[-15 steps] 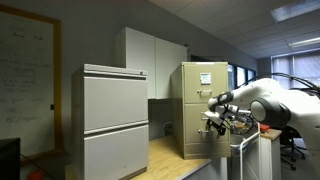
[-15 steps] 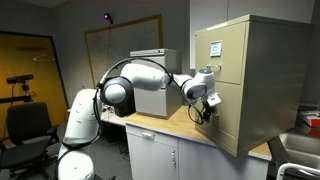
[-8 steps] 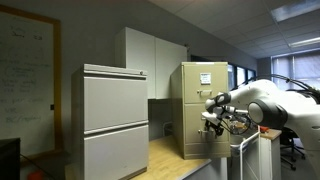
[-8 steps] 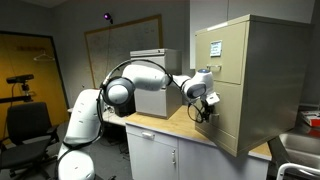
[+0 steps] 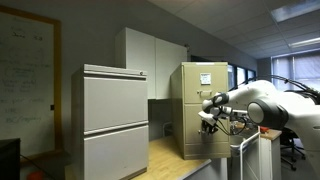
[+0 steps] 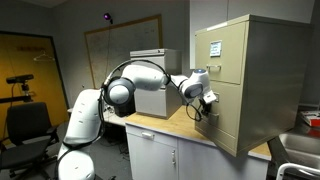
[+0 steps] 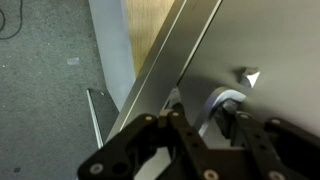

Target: Open the bottom drawer of the file cabinet

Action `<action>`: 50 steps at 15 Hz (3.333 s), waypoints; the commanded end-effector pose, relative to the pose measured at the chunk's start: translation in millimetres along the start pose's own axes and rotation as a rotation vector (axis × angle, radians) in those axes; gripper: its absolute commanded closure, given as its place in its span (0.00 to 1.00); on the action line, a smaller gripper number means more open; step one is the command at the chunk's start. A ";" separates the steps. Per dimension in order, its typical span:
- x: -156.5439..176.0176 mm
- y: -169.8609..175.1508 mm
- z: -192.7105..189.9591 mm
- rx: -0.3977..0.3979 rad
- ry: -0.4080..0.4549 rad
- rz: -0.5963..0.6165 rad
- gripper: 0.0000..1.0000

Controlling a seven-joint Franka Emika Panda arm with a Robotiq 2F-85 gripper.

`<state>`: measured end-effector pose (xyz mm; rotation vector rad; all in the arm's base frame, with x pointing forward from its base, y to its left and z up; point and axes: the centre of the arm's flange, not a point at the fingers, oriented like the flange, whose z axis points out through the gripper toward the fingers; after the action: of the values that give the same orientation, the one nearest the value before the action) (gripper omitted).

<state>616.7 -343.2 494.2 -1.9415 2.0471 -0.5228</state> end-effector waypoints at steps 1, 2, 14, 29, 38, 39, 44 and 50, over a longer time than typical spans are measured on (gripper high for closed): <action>-54.6 39.6 18.1 -0.098 -0.091 -0.035 0.89; -58.5 43.5 16.6 -0.085 -0.083 -0.038 0.92; -75.7 77.5 16.9 0.190 -0.040 -0.025 0.94; -115.7 137.2 -6.3 0.454 -0.012 0.024 0.94; -153.3 188.9 -31.1 0.460 -0.048 0.057 0.94; -157.5 194.9 -34.0 0.460 -0.051 0.064 0.94; -178.0 221.6 -45.6 0.465 -0.069 0.096 0.94; -199.4 251.7 -56.1 0.479 -0.086 0.150 0.94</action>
<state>390.4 -203.3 441.1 -1.4323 1.8951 -0.9287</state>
